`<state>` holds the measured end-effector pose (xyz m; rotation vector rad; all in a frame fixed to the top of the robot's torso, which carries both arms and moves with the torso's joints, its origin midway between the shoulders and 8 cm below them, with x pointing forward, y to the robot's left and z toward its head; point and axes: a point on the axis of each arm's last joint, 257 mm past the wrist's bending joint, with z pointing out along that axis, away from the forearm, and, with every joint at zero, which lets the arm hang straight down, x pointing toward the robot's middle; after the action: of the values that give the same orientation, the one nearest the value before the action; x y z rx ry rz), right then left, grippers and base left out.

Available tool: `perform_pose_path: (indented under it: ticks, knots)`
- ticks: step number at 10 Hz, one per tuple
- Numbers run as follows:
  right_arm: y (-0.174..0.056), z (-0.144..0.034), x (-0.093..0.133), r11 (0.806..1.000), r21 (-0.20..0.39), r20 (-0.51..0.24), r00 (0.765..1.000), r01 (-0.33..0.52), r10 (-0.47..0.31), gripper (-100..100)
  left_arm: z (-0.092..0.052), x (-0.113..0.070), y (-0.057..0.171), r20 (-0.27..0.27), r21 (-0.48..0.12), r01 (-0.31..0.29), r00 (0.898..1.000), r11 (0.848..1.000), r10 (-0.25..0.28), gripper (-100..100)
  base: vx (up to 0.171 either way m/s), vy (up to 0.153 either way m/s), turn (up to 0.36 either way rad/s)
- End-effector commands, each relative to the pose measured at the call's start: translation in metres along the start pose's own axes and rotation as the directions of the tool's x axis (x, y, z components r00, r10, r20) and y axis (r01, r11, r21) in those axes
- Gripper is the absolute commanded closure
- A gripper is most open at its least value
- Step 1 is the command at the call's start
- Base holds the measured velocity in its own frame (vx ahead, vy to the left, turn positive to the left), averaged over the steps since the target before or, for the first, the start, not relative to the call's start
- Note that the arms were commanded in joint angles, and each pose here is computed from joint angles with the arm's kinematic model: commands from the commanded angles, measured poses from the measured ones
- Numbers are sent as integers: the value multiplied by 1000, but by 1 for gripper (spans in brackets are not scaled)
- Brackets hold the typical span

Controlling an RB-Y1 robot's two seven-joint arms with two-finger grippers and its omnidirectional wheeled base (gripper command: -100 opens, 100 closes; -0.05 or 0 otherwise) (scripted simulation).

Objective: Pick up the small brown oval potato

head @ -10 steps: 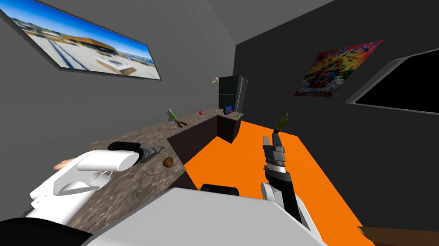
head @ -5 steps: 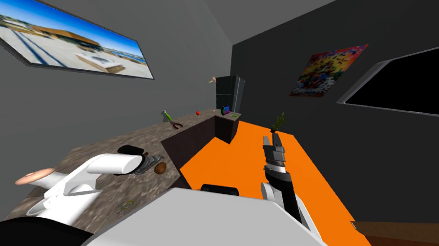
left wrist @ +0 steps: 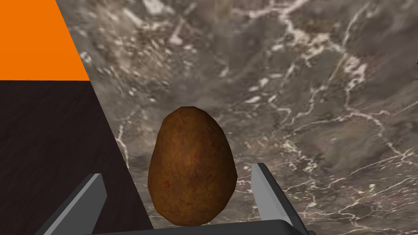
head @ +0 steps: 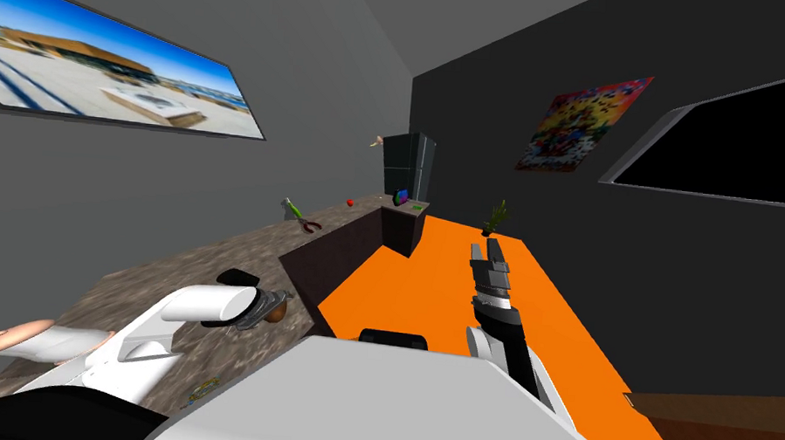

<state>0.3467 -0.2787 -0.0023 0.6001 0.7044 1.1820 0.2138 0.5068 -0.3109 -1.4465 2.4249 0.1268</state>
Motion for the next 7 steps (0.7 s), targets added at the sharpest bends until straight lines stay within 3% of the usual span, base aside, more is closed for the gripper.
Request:
perform_pose_path:
  ticks: [1, 3, 4, 5, 7]
  knots:
    - [0, 0, 0, 1000, 0, 0, 1000, 0, 0, 0, 10, 0, 1, 0, -2, 9, 1000, 1000, -9, -100, -8, 7, -60]
    - [0, 0, 0, 1000, 0, 0, 1000, 0, 0, 0, 20, 1, 2, 1, -4, 17, 1000, 1000, -17, -100, -18, 15, -54]
    - [0, 0, 0, 1000, 0, 0, 1000, 0, 0, 0, 17, 1, 2, -1, -4, 14, 1000, 1000, -14, -100, -6, 7, -9]
    - [0, 0, 0, 1000, 0, 0, 1000, 0, 0, 0, 17, 1, 2, 1, -3, 15, 1000, 1000, -15, 100, -3, 3, 18]
    - [0, 0, 0, 1000, 0, 0, 1000, 0, 0, 0, 17, 1, 2, 1, -3, 14, 1000, 1000, -14, 100, 0, 0, -8]
